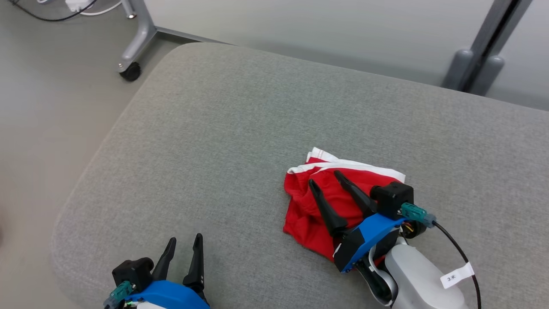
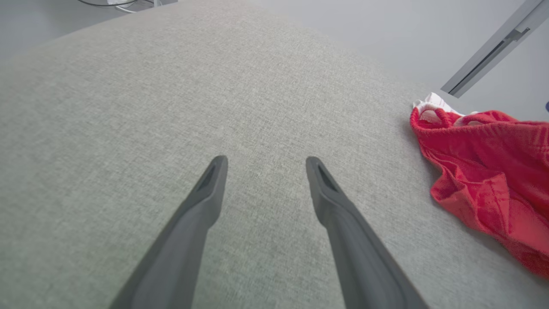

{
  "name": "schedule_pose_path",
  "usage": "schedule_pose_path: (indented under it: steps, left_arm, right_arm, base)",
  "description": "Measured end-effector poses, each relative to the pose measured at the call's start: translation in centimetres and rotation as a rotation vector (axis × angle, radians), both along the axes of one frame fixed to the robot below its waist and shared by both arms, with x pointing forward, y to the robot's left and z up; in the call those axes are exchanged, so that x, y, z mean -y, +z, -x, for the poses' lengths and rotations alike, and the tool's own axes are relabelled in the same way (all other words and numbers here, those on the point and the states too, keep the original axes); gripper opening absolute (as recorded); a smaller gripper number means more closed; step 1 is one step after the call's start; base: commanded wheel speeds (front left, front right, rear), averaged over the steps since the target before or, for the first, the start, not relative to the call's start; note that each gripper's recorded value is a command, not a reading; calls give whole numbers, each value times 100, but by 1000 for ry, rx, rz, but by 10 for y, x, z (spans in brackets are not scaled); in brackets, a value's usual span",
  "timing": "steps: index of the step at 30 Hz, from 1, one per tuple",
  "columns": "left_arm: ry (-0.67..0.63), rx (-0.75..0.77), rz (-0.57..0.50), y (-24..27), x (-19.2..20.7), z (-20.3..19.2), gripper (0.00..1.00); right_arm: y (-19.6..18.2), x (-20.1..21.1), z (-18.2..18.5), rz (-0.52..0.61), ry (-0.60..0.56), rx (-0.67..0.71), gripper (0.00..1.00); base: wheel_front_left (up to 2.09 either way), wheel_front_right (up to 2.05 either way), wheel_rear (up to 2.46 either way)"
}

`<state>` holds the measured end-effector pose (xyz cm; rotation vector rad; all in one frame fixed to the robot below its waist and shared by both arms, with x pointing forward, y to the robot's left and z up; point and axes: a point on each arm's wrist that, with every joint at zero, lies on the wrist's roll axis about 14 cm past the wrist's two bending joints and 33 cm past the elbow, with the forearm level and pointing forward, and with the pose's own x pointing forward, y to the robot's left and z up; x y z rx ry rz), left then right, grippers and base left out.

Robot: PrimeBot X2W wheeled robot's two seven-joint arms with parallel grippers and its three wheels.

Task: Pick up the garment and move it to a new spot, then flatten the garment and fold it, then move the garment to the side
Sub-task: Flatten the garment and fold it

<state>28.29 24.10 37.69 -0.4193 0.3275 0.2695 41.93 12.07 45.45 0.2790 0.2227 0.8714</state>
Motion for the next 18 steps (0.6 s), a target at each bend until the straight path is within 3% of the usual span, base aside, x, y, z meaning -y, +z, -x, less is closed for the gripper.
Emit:
schedule_pose_path:
  steps: [10,18]
  left_arm:
    - [-137,69,-25,16,30,-43,100]
    - [-254,132,-104,33,51,-67,100]
  right_arm:
    - [-2,92,-23,56,-263,48,100]
    - [-5,185,-13,120,-509,70,100]
  base:
    - [0,0,0]
    - [0,0,0]
